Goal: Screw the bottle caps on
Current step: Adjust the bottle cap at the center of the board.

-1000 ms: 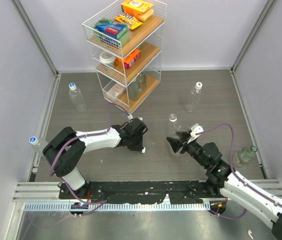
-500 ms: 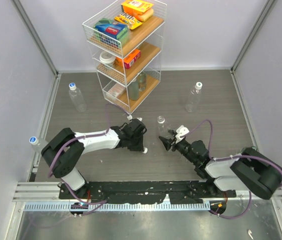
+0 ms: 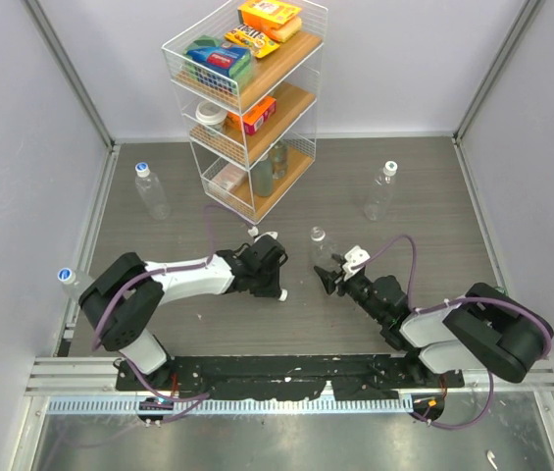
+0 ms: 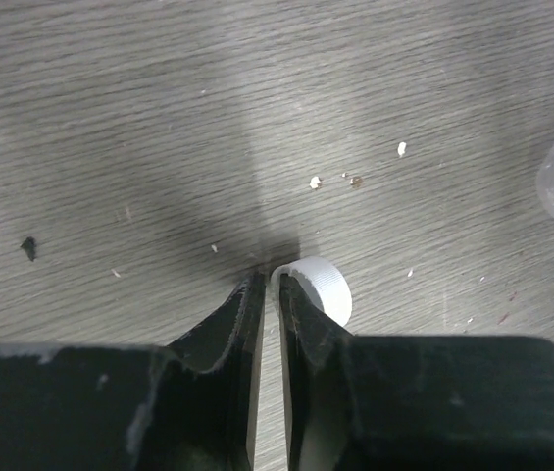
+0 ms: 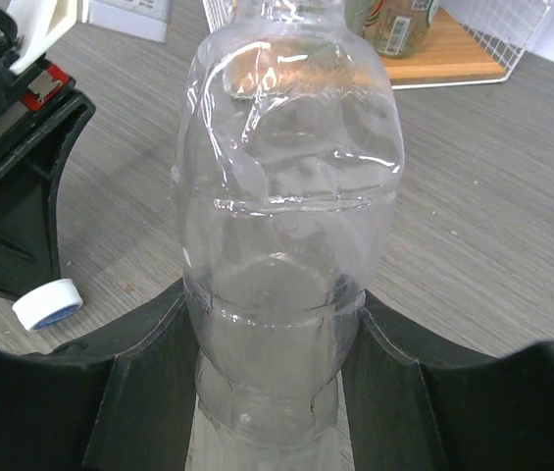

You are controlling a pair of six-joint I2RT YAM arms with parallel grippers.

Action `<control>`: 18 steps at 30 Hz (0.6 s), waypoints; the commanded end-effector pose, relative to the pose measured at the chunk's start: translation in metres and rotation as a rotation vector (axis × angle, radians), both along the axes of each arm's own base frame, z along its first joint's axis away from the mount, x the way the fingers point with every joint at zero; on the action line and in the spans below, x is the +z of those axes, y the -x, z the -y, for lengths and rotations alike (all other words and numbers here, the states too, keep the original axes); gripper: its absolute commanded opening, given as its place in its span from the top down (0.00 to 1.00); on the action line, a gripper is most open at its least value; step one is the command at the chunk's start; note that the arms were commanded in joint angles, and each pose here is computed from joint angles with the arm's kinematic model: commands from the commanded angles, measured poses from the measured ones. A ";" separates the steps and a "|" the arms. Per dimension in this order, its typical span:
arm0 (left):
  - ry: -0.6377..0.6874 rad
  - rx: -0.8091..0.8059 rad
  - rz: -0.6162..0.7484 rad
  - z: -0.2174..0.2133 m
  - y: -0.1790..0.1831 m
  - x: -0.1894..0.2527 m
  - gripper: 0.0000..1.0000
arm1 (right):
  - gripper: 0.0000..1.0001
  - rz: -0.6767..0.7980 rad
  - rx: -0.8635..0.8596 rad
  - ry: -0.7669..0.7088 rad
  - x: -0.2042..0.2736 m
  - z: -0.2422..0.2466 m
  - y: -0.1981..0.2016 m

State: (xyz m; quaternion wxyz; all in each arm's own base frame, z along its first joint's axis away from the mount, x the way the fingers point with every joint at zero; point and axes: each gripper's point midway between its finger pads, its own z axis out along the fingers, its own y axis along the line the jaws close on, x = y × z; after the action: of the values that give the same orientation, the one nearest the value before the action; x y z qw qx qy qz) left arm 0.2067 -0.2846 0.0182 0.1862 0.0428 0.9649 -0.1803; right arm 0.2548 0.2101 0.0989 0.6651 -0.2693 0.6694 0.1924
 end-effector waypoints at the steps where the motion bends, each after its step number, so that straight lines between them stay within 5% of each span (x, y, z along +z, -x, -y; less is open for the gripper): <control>1: -0.307 0.038 -0.105 -0.078 0.036 -0.045 0.85 | 0.58 0.221 -0.031 -0.206 0.061 0.025 0.021; 11: -0.485 0.143 -0.060 -0.132 0.041 -0.042 0.77 | 0.58 0.218 -0.022 -0.204 0.063 0.024 0.022; 18: -0.393 0.184 -0.036 -0.132 0.039 -0.019 0.71 | 0.58 0.201 -0.029 -0.174 0.060 0.024 0.019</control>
State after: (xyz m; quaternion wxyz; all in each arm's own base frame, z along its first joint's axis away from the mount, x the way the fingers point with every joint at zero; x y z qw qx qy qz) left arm 0.2065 -0.2103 0.0173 0.2353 -0.0223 0.9688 -0.0746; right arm 0.2547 0.2064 0.1565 0.7268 -0.2339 0.6105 0.2106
